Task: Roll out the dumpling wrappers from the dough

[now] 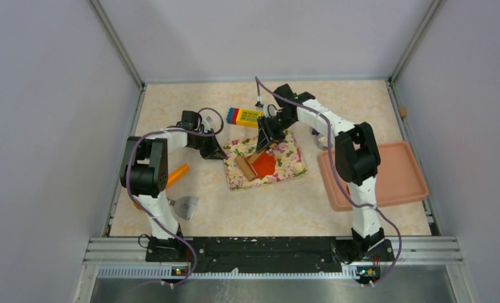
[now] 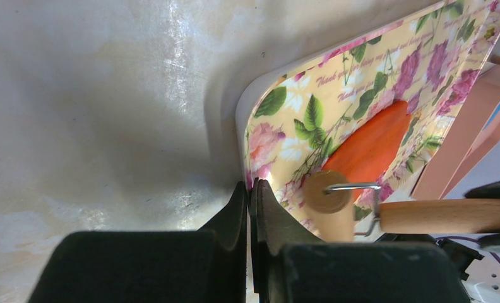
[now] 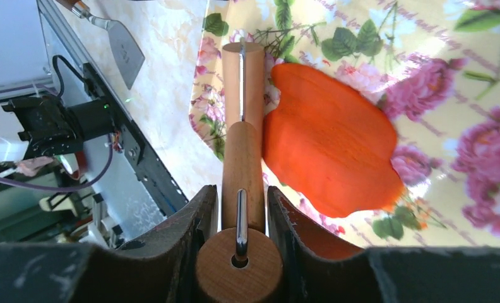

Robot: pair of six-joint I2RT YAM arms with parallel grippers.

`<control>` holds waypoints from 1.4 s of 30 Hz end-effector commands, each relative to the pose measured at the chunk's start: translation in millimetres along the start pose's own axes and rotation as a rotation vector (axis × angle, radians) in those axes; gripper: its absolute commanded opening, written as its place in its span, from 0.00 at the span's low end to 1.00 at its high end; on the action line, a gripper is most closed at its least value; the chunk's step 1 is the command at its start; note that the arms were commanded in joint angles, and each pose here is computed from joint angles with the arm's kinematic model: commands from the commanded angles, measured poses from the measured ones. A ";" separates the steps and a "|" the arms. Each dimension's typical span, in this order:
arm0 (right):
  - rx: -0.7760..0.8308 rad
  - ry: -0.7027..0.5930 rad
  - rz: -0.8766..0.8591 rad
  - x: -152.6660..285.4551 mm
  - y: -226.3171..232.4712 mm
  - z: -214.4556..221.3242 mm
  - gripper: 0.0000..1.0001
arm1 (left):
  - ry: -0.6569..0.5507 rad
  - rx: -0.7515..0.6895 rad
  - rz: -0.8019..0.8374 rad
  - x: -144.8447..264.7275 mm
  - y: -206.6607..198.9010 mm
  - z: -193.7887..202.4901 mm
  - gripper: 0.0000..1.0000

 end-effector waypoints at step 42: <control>-0.153 -0.007 0.794 113.9 -186.2 62.4 0.00 | -0.046 -0.041 -0.006 -2.5 1.3 -6.4 0.00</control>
Point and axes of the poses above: each gripper's point midway between its finger pads, its own x axis back along the fingers, its own y axis along the line the jaws close on, z = x × y, the point moved 7 cm from there along x, back along the fingers, and after that the axes turned 6 degrees about -x, right-handed, at the moved point
